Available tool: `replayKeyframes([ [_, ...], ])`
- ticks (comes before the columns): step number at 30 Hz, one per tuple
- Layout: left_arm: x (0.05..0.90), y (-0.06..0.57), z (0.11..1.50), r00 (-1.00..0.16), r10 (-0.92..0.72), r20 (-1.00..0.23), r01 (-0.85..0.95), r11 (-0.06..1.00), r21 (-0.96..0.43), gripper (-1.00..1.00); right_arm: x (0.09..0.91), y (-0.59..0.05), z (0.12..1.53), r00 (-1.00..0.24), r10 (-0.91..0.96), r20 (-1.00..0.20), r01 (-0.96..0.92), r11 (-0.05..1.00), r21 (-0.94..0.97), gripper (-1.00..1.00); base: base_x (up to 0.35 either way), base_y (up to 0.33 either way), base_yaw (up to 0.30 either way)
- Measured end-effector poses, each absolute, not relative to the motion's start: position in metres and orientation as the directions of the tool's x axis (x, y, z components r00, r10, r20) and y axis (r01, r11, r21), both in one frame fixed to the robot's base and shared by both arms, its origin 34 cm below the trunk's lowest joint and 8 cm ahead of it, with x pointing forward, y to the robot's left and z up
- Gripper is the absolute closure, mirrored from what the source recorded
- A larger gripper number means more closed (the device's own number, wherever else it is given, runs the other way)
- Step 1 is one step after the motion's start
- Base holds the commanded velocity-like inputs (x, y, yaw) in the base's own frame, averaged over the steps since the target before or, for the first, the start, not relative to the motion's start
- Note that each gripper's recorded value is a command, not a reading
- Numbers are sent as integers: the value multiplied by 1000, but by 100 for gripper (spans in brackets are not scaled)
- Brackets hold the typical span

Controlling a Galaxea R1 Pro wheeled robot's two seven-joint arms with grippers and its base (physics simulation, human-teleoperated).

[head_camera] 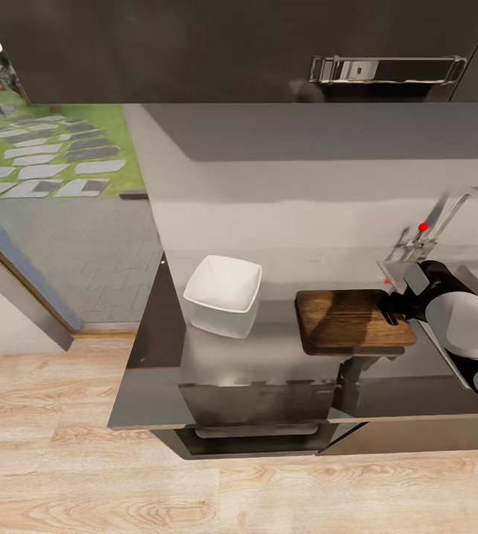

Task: In the kitchen, take the Vidalia onion out of the sink, dice it on the chopping board with the paring knife, put the diced onion into the bowl on the countertop, then place both the paring knife and the chopping board into the sink.

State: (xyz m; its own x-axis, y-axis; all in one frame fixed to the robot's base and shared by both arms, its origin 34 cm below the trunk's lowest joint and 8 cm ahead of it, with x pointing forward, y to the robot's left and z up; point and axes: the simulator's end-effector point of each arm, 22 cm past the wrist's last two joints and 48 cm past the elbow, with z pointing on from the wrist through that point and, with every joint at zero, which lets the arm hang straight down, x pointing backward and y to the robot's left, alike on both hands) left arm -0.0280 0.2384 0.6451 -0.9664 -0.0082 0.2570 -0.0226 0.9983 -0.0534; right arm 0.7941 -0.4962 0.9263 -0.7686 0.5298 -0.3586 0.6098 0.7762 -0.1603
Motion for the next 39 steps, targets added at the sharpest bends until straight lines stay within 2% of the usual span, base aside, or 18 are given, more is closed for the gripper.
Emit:
replayKeyframes([
  [3, -28, 239, 645, -966, -8, 257, -22, 998, -53, -100, 794, -496, 926, -768, 531, -359, 611, 775, -160, 100, 0, 0, 0],
  [4, -28, 239, 645, -966, -8, 257, -23, 998, -53, -100, 794, -496, 926, -768, 531, -359, 611, 775, -161, -100, 0, 0, 0],
  [30, -28, 240, 645, -966, -8, 257, -22, 998, -51, -100, 793, -499, 928, -766, 534, -359, 615, 770, -167, -100, 0, 0, 0],
  [39, -28, 241, 645, -966, -8, 257, -22, 999, -50, -100, 785, -520, 951, -749, 562, -350, 643, 745, -179, -100, 0, 0, 0],
])
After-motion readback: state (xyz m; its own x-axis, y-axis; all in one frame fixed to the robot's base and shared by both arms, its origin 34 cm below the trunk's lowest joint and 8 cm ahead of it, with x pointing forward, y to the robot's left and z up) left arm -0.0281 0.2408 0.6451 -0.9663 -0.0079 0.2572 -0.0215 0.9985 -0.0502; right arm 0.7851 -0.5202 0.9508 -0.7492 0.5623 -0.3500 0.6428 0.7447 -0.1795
